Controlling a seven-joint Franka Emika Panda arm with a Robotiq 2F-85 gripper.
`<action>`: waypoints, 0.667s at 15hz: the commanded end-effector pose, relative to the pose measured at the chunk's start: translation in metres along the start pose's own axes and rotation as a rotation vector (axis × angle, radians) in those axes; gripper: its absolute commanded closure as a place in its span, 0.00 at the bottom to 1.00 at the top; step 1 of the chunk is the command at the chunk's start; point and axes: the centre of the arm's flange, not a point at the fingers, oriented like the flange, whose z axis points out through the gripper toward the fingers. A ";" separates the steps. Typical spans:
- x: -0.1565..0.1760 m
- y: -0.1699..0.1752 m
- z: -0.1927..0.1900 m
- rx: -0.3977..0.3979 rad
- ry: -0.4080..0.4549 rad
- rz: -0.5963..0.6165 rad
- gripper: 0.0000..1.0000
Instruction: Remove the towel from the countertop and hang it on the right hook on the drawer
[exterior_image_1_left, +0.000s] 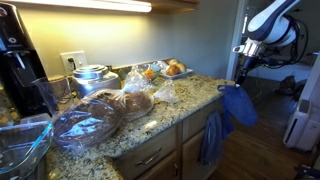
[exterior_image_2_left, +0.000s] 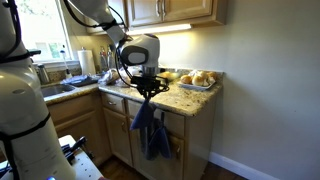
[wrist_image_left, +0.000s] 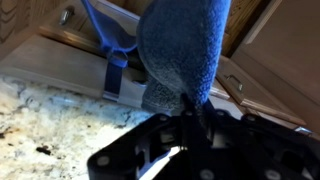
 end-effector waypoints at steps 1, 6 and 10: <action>-0.027 -0.021 -0.014 0.015 -0.005 -0.007 0.91; -0.011 -0.007 0.004 0.015 -0.017 0.002 0.90; -0.011 -0.006 0.004 0.015 -0.018 0.003 0.90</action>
